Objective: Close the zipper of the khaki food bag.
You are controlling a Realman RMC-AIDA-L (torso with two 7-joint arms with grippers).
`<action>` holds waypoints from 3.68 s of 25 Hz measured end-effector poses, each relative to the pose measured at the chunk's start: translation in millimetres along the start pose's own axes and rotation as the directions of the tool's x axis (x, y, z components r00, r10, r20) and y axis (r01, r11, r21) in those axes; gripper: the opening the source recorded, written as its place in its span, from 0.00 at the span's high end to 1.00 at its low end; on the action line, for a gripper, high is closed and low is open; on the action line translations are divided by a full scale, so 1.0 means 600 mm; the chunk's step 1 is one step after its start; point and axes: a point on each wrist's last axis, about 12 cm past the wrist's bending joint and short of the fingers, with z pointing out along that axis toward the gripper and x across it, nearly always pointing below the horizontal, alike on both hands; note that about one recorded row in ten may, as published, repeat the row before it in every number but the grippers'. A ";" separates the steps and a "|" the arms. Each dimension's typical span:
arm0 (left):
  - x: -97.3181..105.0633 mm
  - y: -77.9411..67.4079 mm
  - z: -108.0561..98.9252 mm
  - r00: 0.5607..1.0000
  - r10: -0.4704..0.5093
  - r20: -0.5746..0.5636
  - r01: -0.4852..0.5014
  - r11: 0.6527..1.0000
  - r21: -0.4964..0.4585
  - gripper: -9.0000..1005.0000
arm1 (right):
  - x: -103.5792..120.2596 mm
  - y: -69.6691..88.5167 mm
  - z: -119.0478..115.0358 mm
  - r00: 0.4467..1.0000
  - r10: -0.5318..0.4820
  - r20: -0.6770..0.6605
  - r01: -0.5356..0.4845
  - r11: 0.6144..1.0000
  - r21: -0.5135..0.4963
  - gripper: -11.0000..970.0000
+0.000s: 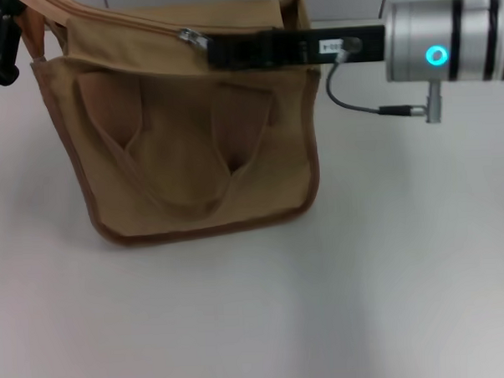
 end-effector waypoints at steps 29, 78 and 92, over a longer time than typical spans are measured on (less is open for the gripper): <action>0.009 -0.004 -0.016 1.000 -0.021 -0.019 0.020 1.000 -0.021 0.84 | 0.033 -0.034 -0.092 0.990 0.042 0.132 -0.047 0.998 0.033 0.98; 0.012 -0.006 -0.013 0.999 -0.037 -0.020 0.037 0.999 -0.021 0.83 | 0.087 -0.035 -0.178 0.897 -0.290 0.333 0.324 0.945 -0.051 0.65; 0.014 -0.007 -0.018 0.998 -0.055 -0.032 0.055 0.998 -0.020 0.82 | 0.204 -0.021 -0.195 0.796 -0.589 0.139 0.605 0.781 -0.155 0.25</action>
